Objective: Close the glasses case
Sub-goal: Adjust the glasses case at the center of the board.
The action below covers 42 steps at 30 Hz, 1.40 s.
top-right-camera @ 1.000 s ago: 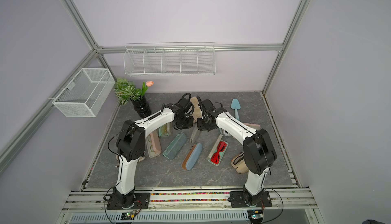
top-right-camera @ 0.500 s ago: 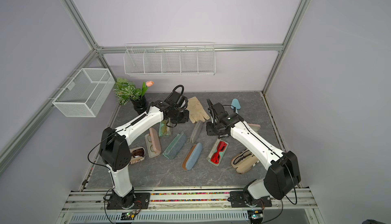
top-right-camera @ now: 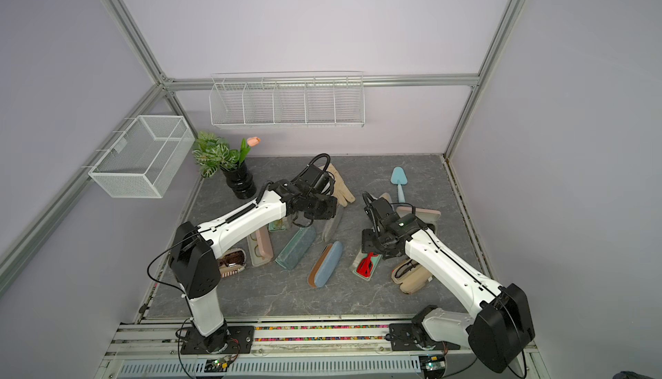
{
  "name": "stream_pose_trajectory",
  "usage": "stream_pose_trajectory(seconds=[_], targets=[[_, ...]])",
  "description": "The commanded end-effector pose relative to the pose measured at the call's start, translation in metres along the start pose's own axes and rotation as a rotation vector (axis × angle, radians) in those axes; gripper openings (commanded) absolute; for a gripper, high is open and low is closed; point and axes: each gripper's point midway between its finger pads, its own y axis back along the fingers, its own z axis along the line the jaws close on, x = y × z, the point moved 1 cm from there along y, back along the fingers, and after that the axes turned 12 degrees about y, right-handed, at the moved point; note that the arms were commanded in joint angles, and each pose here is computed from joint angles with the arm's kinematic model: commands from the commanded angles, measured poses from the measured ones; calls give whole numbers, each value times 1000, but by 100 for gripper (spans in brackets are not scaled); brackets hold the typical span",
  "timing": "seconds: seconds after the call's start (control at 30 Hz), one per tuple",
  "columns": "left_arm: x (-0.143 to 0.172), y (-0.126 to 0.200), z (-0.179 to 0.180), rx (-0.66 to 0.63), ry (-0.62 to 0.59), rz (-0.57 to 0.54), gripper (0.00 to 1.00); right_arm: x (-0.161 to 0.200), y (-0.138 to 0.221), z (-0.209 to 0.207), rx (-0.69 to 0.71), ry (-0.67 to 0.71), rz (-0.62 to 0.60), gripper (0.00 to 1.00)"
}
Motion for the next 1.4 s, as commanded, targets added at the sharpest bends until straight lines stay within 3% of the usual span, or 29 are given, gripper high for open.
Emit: stream_pose_trajectory(seconds=[0.0,0.27,0.5,0.87,1.17,1.37], targets=[[4,-12,2,-3,21,21,0,-1,-8,10,-58,-30,-13,65],[7,-18,6,-18,16,34,0,-8,-31,24,-121,-22,4,64],[8,-20,11,-30,19,32,0,-6,-46,32,-160,-18,39,54],[8,-18,12,-38,14,26,0,6,-50,38,-205,-10,58,41],[9,-21,13,-38,18,29,0,10,-51,36,-197,-13,66,44],[8,-21,13,-37,15,28,0,10,-51,42,-227,2,65,34]])
